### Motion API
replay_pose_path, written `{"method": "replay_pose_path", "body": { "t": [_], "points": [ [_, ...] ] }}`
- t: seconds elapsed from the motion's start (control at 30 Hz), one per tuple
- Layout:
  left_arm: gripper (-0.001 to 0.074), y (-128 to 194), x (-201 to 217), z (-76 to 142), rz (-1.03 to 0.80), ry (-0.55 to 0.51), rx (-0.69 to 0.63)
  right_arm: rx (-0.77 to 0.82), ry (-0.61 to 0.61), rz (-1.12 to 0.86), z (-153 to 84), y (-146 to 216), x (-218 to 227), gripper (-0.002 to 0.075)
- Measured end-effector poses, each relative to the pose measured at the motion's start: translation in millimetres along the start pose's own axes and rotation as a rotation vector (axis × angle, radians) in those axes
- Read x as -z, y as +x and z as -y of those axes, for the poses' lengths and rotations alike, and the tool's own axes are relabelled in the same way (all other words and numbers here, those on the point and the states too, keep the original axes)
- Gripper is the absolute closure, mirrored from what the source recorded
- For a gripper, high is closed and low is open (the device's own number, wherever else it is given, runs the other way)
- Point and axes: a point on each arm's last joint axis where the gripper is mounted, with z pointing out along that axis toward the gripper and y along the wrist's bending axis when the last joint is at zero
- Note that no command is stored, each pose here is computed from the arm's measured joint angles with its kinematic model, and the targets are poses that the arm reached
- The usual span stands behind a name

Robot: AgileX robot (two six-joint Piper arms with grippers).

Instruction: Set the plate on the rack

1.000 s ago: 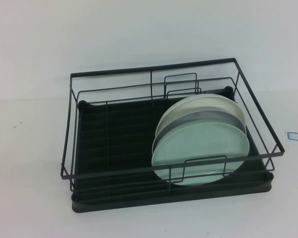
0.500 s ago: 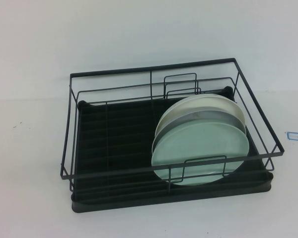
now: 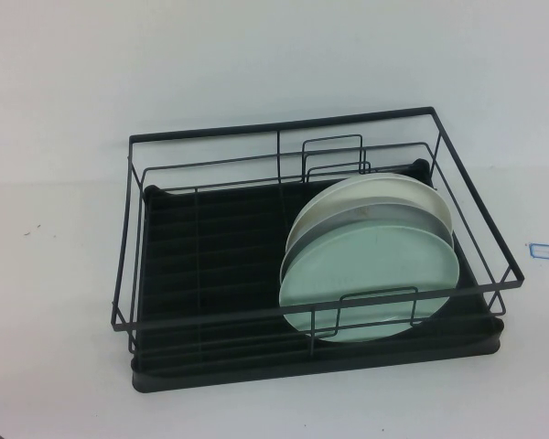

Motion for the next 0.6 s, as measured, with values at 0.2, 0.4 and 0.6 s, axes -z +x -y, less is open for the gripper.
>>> {"method": "replay_pose_path", "body": {
  "t": [0.2, 0.4, 0.6],
  "points": [
    [0.0735, 22, -12, 5, 0.040, 0.036, -0.035, 0.190, -0.152, -0.108, -13, 13, 1, 0.0708],
    [0.0735, 53, -23, 9, 0.086, 0.047, -0.116, 0.246, -0.126, -0.116, -11, 22, 0, 0.0708],
    [0.0735, 58, -23, 9, 0.025, 0.054, -0.156, 0.278, -0.039, -0.236, -3, 63, -1, 0.0708]
  ]
}}
